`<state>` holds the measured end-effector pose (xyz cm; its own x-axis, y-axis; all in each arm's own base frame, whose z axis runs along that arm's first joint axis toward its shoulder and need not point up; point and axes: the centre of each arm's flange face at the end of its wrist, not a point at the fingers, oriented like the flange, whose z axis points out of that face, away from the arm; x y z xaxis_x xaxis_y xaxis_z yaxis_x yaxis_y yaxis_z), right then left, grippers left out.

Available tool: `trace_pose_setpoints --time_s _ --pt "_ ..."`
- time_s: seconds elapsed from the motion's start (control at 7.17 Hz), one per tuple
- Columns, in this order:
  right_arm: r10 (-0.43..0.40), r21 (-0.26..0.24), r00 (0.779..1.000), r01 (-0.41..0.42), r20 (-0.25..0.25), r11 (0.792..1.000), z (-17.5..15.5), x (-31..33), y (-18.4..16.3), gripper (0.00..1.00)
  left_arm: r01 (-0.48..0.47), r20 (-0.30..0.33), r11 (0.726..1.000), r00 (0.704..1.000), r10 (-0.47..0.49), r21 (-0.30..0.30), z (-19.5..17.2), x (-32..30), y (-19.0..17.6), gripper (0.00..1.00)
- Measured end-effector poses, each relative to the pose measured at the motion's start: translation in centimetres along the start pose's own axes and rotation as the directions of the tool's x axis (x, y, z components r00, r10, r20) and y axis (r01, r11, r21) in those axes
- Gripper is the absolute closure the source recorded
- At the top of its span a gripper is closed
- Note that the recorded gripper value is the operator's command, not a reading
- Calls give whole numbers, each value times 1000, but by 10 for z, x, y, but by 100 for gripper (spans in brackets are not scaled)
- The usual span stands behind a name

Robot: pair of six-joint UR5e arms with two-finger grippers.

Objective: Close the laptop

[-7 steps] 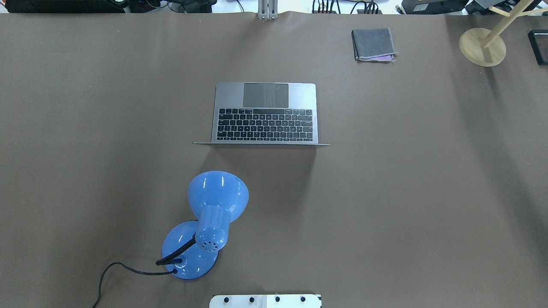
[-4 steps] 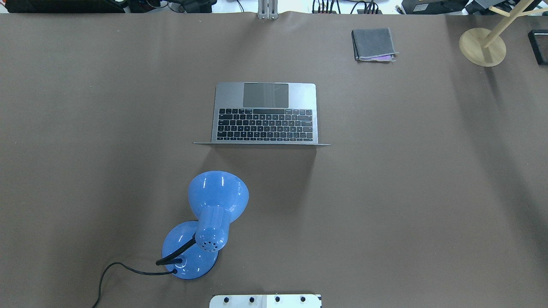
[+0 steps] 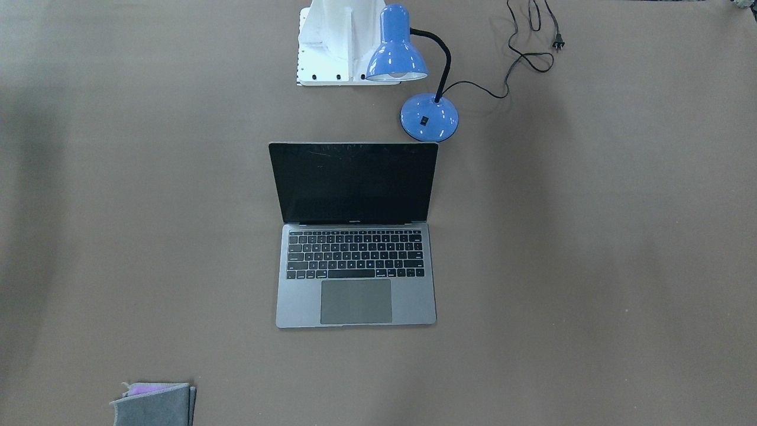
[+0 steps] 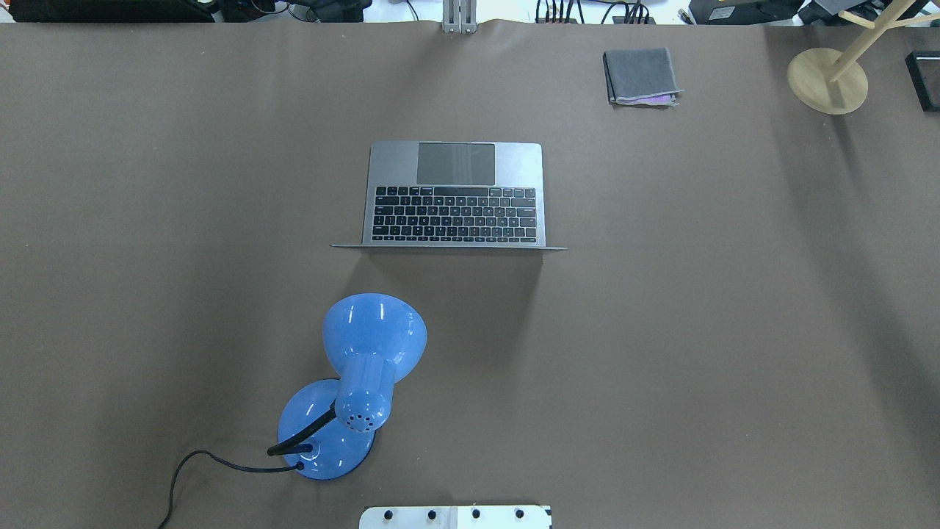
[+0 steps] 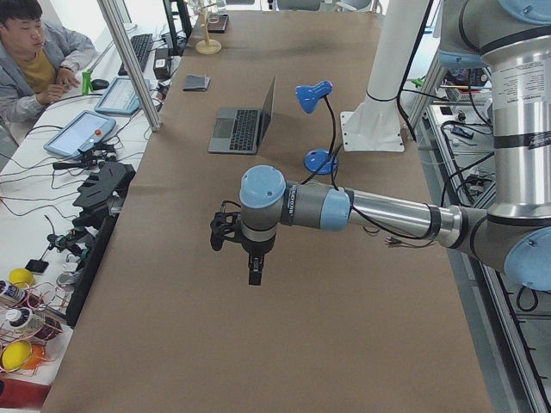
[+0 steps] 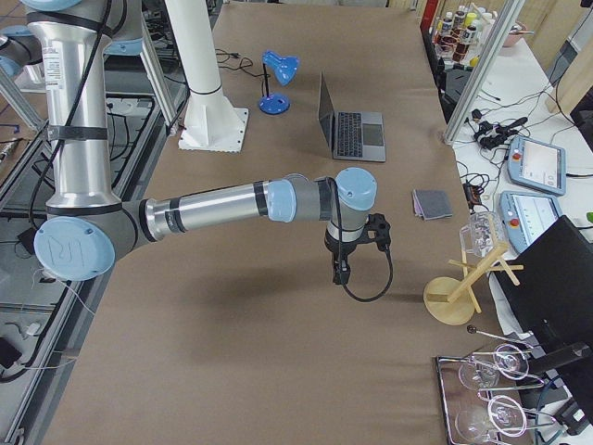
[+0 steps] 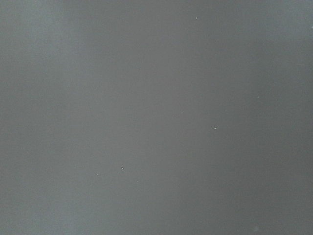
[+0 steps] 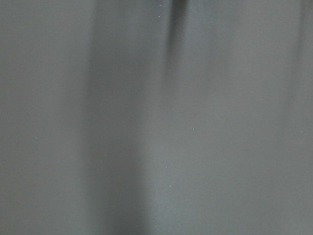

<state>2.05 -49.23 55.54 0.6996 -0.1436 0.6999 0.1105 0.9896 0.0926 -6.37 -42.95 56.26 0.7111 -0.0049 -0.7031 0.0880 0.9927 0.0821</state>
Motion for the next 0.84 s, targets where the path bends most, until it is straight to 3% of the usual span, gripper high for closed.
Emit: trace_pose_setpoints --time_s 0.14,0.28,0.42,0.56,0.7,0.84 --pt "5 29 1000 -5 20 1000 -13 -25 -1 15 0 -37 1000 999 0 6 -5 35 -3 22" --pt "-6 64 999 3 49 998 -28 -64 -1 41 1 -76 1000 997 0 15 -15 84 -6 46" --pt "-28 96 996 20 83 995 -39 -104 1 67 0 -123 1000 992 3 24 -27 128 -8 90" --pt "-38 121 992 24 119 992 -46 -141 5 92 5 -173 1000 985 0 27 -36 167 -7 100" --pt "-34 150 987 10 159 989 -49 -180 8 100 24 -221 999 975 -17 26 -39 207 -5 100" --pt "-23 180 979 -14 202 984 -47 -215 12 100 52 -265 998 963 -45 19 -36 249 -4 100"
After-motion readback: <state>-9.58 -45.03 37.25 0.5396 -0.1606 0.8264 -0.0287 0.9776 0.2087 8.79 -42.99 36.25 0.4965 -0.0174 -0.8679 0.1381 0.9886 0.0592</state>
